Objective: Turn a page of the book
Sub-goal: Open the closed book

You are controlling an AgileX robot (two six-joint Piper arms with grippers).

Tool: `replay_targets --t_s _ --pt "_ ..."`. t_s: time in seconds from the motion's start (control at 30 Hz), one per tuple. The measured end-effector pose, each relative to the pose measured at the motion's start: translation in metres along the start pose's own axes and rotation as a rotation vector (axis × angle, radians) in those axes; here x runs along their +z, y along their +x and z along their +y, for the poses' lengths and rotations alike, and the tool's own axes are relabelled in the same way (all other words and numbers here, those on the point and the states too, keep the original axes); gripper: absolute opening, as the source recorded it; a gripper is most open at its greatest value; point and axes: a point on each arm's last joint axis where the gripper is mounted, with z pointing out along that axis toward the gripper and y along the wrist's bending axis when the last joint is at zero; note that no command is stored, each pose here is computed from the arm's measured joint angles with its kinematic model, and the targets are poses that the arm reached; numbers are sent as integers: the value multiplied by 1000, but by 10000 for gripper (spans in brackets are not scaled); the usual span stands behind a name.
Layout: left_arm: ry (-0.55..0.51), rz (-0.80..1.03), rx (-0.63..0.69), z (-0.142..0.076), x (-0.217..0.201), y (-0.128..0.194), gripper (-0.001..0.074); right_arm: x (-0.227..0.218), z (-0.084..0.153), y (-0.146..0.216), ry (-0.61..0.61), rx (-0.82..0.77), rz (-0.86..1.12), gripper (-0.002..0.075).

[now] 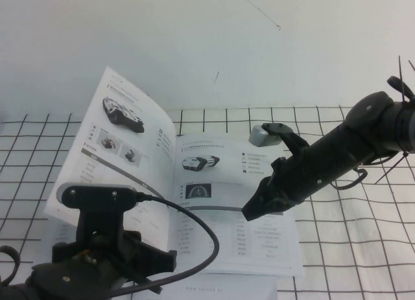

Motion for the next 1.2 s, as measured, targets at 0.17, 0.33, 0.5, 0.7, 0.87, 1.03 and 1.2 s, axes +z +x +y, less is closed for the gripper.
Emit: replay_targets --t_s 0.17,0.33,0.5,0.7,0.87,1.03,1.2 --pt "13 18 6 5 4 -3 -2 15 -3 5 0 7 42 1" --pt "95 68 -13 13 12 -7 -2 18 -1 6 -1 1 56 1" --pt "135 139 -69 25 29 -6 -2 18 -1 6 0 0 57 1" --pt "166 281 -100 30 56 12 -2 18 -1 6 2 -2 60 1" --pt "181 348 -100 28 68 22 -2 18 -4 9 27 -6 96 1" --pt "204 372 -107 25 73 24 -3 18 -6 12 50 -12 127 1" --pt "221 375 -111 23 74 23 -3 17 -6 12 56 1 131 1"
